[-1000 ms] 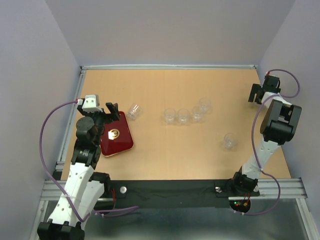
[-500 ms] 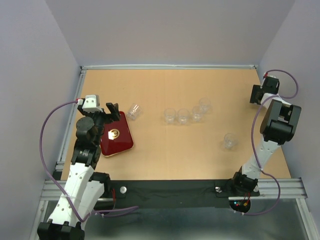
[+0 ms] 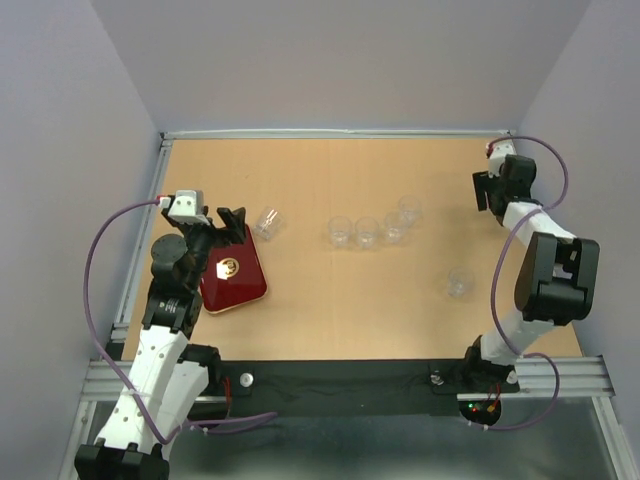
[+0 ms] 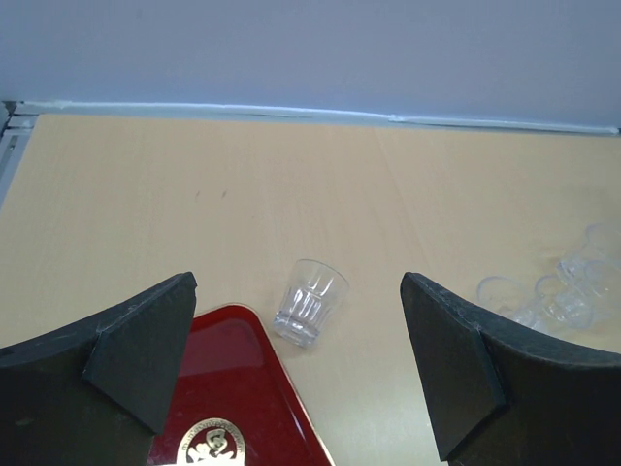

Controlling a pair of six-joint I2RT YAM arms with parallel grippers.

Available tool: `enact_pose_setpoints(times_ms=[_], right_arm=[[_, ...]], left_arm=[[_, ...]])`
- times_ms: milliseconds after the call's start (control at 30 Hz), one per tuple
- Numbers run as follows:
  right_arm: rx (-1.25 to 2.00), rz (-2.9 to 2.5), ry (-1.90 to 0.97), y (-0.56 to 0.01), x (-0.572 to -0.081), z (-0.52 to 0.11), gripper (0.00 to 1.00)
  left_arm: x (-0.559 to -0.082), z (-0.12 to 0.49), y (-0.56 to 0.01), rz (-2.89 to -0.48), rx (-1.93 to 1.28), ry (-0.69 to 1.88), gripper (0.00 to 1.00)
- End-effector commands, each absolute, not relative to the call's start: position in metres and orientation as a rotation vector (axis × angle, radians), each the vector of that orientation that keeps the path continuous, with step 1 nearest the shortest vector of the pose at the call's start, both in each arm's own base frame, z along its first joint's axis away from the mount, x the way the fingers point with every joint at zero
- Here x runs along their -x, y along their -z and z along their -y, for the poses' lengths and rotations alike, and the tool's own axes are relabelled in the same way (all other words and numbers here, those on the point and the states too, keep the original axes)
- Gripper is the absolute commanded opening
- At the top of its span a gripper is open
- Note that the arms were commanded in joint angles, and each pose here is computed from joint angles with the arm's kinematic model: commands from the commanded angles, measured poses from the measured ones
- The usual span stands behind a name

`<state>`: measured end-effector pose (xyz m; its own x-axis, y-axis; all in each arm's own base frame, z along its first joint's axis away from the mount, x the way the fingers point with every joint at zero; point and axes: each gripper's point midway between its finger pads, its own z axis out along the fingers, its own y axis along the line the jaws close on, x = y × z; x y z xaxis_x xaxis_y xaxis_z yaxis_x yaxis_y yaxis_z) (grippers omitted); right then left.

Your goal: Place the glasses into the tray

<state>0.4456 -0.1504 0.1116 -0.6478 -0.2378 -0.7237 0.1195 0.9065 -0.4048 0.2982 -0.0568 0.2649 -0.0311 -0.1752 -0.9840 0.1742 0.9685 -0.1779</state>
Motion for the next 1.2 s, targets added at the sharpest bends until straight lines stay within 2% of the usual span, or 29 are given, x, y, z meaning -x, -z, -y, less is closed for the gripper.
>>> enact_pose_setpoints(times_ms=[0, 267, 433, 767, 1033, 1167], right_arm=[[0.342, -2.001, 0.550, -0.173, -0.466, 0.109, 0.58], [0.916, -1.689, 0.628, -0.238, -0.457, -0.001, 0.58], [1.162, -1.471, 0.655, -0.275, -0.445, -0.067, 0.58], [1.470, -1.091, 0.589, -0.290, -0.396, -0.193, 0.58], [1.572, -0.740, 0.585, -0.295, -0.330, -0.269, 0.58], [1.583, -0.569, 0.601, -0.296, -0.303, -0.291, 0.58]], left_arm=[[-0.293, 0.080, -0.300, -1.459, -0.083, 0.402, 0.98], [-0.287, 0.120, -0.309, -1.465, -0.122, 0.691, 0.98], [-0.292, 0.137, -0.319, -1.497, -0.061, 0.878, 0.98], [-0.291, 0.161, -0.360, -1.488, -0.038, 1.129, 0.98], [-0.304, 0.170, -0.339, -1.625, 0.094, 1.271, 0.98], [-0.304, 0.177, -0.330, -1.682, 0.107, 1.330, 0.94]])
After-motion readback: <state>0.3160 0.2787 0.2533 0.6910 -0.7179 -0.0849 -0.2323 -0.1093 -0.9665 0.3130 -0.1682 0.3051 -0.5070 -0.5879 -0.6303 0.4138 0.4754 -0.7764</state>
